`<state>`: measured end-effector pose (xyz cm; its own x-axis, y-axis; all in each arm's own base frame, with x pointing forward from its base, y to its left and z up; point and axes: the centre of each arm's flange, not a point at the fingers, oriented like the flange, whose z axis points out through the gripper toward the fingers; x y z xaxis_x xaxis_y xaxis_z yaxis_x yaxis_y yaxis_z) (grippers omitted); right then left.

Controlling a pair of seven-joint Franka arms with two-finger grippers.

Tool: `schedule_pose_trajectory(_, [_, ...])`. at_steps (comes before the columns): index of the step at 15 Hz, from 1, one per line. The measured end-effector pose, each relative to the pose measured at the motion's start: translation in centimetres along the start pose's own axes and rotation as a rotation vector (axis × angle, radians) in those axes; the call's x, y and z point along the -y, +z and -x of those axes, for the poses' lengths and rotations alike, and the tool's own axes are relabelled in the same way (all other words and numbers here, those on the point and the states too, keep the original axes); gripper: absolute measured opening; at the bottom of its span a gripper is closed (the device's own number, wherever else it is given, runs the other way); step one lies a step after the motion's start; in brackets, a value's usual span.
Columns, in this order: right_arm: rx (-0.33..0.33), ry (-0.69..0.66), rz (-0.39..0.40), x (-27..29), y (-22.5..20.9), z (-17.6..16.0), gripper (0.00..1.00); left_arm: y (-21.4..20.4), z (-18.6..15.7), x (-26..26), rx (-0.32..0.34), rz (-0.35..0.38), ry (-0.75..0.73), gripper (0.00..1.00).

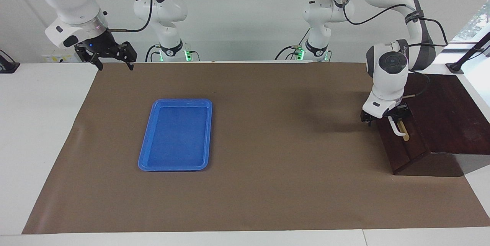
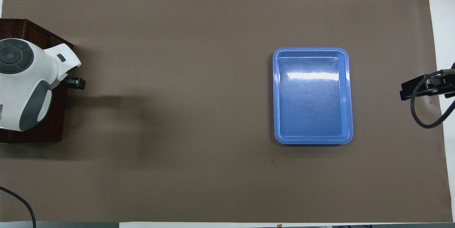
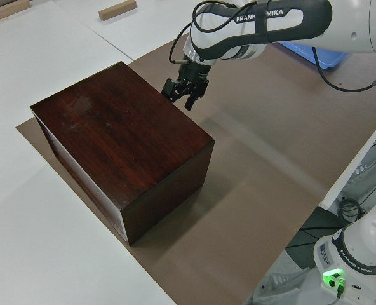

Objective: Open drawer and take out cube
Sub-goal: 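Pull the drawer handle outward with the left gripper to open it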

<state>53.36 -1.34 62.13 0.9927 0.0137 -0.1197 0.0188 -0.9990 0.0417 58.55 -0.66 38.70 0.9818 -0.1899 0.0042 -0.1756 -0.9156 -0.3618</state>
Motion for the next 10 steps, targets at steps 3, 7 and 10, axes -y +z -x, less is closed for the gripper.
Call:
schedule_pose_trajectory(3, [0.0,0.0,0.0,0.0,0.0,0.0,1.0,-0.4,-0.2,-1.0,-0.007,0.0,0.017,1.0])
schedule_pose_trajectory(7, [0.0,0.001,0.0,0.0,0.0,0.0,1.0,-1.1,-0.4,-2.9,-0.017,0.0,0.049,1.0])
schedule_pose_trajectory(10, [0.0,0.005,-0.001,-0.3,0.0,0.0,1.0,-2.1,-0.6,-5.6,-0.024,-0.001,0.089,1.0])
